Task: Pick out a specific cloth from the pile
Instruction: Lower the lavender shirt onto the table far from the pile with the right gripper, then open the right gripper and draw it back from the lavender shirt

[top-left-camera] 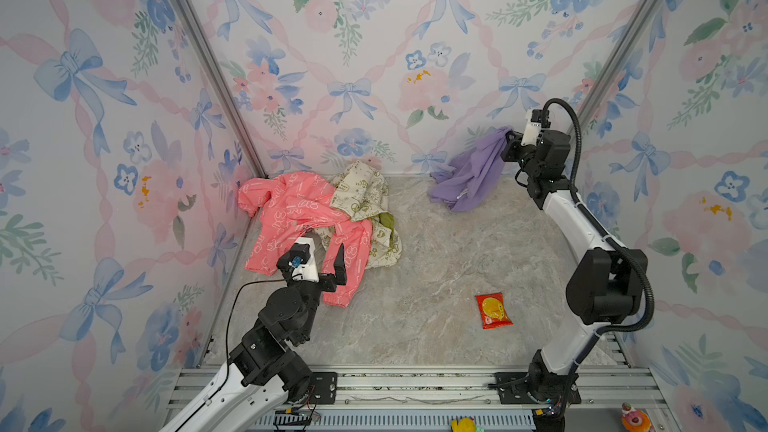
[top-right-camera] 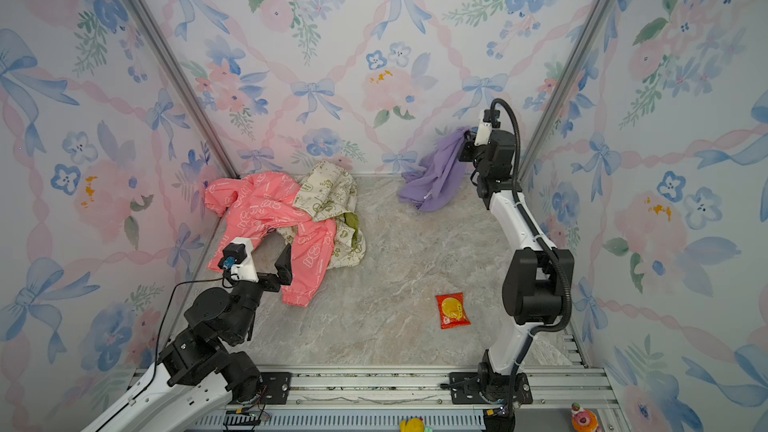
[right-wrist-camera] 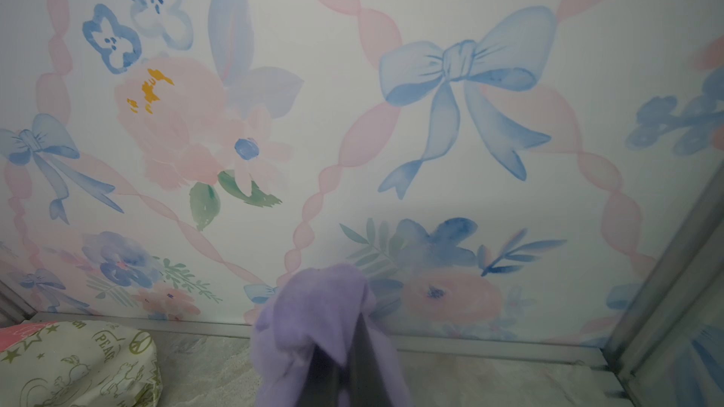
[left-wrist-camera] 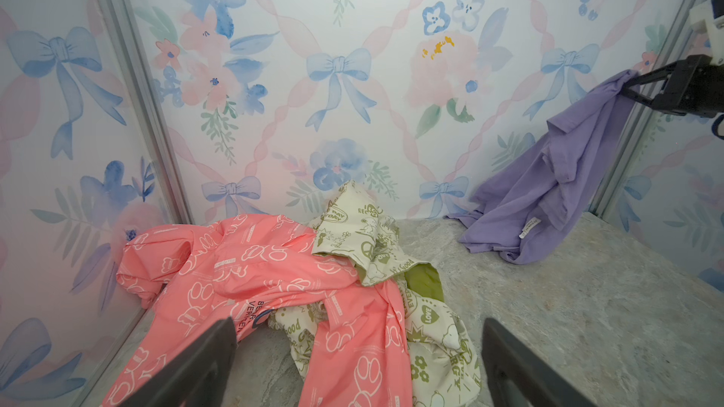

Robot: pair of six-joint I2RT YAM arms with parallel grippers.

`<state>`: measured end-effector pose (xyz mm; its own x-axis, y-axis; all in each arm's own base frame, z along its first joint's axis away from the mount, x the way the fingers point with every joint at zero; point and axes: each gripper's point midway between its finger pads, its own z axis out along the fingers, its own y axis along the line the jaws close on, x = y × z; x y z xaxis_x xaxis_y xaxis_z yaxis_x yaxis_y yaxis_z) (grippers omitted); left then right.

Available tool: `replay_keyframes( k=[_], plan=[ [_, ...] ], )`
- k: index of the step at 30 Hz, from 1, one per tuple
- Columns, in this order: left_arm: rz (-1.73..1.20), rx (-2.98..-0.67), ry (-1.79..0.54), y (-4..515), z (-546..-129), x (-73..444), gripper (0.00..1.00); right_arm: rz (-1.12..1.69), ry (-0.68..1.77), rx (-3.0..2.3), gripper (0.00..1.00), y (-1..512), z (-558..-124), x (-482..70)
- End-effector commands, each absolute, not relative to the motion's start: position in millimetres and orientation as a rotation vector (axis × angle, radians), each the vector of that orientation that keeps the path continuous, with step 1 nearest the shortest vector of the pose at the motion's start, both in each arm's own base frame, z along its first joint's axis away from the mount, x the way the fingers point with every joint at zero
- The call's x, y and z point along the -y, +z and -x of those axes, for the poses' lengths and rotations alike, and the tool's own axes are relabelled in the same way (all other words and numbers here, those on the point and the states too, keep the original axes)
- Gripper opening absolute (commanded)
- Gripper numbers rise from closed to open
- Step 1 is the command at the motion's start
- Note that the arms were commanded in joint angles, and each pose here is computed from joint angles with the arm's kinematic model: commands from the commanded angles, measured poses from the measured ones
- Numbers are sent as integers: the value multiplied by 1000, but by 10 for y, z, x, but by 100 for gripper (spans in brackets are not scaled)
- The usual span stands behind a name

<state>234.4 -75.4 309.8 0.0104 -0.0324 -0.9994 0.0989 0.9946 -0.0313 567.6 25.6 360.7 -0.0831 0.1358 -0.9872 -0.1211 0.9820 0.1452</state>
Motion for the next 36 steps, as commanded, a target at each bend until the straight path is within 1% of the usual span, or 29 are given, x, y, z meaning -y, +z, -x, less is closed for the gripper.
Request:
replay_keyframes(
  k=[1,5,11,13,17,21,23,24,25,26,29,32,36],
  plan=[
    [-55,-1535,-99,3119,-2331,736,98,-67,115,-1533,4,3919,-5375,-20],
    [-50,-1531,-99,3129,-2322,724,98,-99,45,-1650,8,3524,-5128,84],
    [-44,-1525,-100,3135,-2312,707,98,-200,-108,-1812,8,2978,-4792,350],
    [-43,-1524,-98,3136,-2312,704,98,-224,-147,-1845,11,2859,-4674,418],
    [-39,-1522,-98,3138,-2304,691,98,-301,-243,-1911,12,2653,-4394,596],
    [-33,-1516,-97,3151,-2295,675,98,-382,-259,-1939,18,2562,-4079,704],
    [-30,-1511,-97,3158,-2289,668,98,-413,-236,-1903,27,2623,-3912,704],
    [-30,-1511,-97,3157,-2287,666,98,-422,-224,-1881,33,2677,-3842,700],
    [-28,-1510,-98,3158,-2286,663,98,-437,-211,-1857,44,2744,-3757,698],
    [-28,-1507,-99,3167,-2282,660,98,-448,-196,-1828,52,2834,-3669,694],
    [-23,-1504,-97,3172,-2276,647,98,-465,-139,-1730,69,3119,-3436,661],
    [-18,-1498,-98,3184,-2268,636,98,-389,-39,-1630,79,3433,-3347,501],
    [-15,-1497,-96,3183,-2268,629,98,-311,12,-1608,84,3697,-3396,344]
  ],
)
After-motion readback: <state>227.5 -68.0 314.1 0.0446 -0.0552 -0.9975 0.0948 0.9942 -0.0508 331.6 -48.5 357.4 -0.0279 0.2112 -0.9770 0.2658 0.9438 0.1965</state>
